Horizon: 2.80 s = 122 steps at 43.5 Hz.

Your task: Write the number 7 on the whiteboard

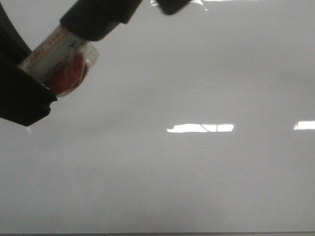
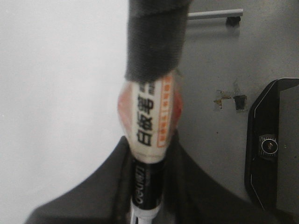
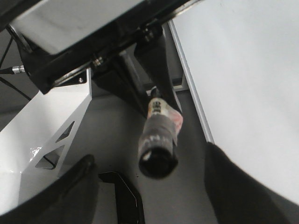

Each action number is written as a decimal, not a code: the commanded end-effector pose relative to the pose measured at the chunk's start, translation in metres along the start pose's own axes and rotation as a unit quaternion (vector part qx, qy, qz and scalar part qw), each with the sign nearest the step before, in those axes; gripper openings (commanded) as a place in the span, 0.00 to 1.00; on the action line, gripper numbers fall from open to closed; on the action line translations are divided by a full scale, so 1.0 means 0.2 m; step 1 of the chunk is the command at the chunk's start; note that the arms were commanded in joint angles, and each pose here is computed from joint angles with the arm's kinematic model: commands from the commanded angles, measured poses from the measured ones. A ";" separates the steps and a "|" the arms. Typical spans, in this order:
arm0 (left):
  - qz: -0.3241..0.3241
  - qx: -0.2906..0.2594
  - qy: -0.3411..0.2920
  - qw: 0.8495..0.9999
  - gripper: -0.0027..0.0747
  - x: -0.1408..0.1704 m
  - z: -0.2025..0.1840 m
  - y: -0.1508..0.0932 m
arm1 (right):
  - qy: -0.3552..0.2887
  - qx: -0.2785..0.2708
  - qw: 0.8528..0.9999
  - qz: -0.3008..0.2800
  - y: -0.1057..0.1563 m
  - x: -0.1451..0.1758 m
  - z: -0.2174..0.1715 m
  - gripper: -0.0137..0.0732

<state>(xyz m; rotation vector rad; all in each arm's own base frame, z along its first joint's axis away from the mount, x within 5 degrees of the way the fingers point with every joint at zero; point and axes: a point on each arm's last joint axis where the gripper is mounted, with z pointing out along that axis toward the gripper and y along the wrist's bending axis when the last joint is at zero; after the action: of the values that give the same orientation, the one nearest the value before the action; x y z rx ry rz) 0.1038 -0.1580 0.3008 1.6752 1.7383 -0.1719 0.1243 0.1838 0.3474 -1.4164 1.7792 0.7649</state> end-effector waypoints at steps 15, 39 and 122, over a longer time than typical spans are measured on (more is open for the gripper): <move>0.001 -0.025 -0.047 0.999 0.01 -0.06 -0.06 0.03 | -0.026 0.006 1.000 0.012 -0.05 -0.09 0.12 0.72; -0.001 -0.024 -0.051 0.998 0.06 -0.06 -0.06 0.03 | -0.046 -0.004 0.998 0.040 -0.04 -0.11 0.11 0.07; -0.003 -0.038 -0.078 0.996 0.01 -0.09 -0.06 0.04 | -0.108 0.282 0.932 0.201 -0.91 -0.02 -0.02 0.09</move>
<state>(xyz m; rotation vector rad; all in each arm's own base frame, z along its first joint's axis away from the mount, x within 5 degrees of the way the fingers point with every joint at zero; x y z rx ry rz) 0.1055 -0.1612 0.3060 1.6286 1.6854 -0.1910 0.2995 0.1444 0.3262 -0.6440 2.0115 0.5195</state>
